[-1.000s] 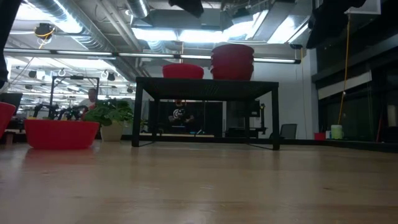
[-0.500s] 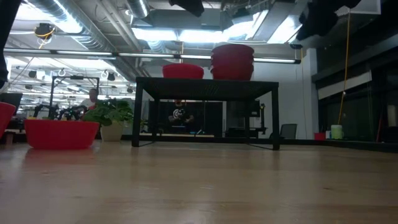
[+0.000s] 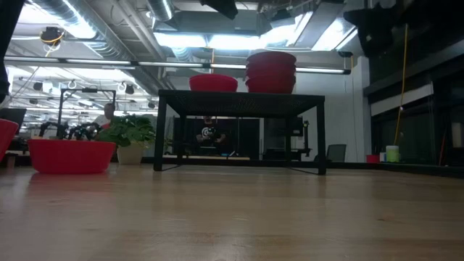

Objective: Pick & Place Mini bowls
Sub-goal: Stack the top red bowl on the top of the red bowl on the shelf

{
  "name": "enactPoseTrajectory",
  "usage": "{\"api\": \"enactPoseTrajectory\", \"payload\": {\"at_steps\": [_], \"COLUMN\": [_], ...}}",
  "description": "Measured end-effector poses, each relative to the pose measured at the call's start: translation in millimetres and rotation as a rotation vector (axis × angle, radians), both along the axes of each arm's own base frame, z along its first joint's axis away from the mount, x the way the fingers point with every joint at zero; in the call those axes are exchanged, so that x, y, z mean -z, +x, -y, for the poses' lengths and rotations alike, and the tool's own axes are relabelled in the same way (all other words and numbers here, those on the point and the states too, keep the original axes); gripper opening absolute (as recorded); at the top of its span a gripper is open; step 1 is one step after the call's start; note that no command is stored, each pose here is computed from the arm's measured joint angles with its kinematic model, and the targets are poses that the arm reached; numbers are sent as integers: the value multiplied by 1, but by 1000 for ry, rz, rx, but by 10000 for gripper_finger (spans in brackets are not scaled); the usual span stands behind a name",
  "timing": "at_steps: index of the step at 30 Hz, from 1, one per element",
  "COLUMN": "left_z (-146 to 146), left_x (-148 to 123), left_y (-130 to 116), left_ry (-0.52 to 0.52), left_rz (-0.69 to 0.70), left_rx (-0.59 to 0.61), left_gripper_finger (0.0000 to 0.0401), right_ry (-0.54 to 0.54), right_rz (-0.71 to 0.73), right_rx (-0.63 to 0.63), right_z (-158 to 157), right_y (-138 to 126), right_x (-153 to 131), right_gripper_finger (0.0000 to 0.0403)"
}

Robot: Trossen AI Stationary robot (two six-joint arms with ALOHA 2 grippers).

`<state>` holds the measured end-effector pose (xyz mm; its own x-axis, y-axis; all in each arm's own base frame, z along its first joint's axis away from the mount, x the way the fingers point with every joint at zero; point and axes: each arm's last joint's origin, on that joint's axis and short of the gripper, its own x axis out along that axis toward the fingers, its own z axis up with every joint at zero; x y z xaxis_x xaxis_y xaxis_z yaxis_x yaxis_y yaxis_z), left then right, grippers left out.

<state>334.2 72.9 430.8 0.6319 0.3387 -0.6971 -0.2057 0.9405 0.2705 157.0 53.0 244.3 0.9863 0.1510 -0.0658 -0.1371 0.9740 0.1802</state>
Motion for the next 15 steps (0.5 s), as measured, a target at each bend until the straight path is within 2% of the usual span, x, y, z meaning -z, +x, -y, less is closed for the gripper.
{"api": "enactPoseTrajectory", "payload": {"at_steps": [4,9,15], "left_z": [0,-1,-3], "left_x": [0,-1,-5], "left_y": [0,0,3], "left_ry": [-6,23,64], "left_rz": [12,10,49], "left_rx": [-19,-25,-42], "left_gripper_finger": [143,143,143], "right_ry": [1,-7,-56], "right_rz": [90,132,206], "right_rx": [-1,13,-12], "right_z": [7,19,30], "right_y": [-10,-24,-37], "right_x": [17,36,44], "right_gripper_finger": [236,236,236]}}
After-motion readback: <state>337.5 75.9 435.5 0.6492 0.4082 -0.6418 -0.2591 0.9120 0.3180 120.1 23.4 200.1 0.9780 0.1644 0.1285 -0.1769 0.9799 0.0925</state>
